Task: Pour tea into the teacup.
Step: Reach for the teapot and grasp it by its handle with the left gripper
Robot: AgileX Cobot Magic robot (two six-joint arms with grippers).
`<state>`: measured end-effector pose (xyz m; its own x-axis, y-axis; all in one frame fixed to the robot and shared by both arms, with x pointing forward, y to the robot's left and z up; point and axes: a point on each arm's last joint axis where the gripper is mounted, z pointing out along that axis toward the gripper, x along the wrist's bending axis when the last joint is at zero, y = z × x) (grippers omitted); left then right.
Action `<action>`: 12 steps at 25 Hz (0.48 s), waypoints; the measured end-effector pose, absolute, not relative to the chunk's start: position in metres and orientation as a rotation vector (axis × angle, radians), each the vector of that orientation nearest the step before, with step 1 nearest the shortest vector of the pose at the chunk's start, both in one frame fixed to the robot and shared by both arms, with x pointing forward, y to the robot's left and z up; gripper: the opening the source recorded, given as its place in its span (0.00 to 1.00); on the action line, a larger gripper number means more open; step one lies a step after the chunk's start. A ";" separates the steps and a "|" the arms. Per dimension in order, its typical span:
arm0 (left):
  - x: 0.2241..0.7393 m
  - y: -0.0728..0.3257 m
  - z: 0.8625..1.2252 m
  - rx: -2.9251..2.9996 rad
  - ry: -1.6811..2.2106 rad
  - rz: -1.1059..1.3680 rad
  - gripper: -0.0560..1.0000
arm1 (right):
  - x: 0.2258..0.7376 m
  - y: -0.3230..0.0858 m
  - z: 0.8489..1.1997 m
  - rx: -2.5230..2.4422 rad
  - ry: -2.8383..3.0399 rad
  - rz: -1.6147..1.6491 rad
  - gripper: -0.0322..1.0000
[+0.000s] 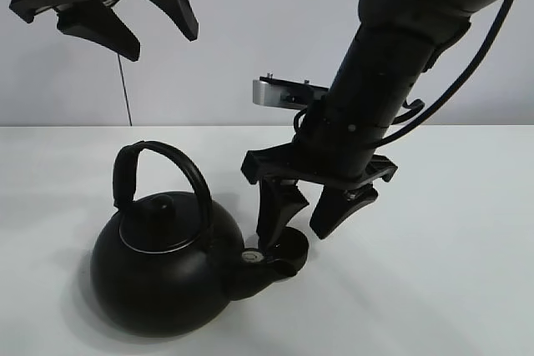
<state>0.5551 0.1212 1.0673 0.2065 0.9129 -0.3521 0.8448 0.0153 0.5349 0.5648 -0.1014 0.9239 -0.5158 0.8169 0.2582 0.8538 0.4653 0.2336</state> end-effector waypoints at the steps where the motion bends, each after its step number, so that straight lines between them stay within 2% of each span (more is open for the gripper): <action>1: 0.555 0.121 1.067 1.824 1.637 0.132 0.49 | 0.566 -0.104 0.926 -1.497 -2.590 -0.520 0.49; 12: 0.555 0.121 1.067 1.824 1.637 0.132 0.49 | 0.575 -0.164 0.984 -1.667 -2.516 -0.618 0.49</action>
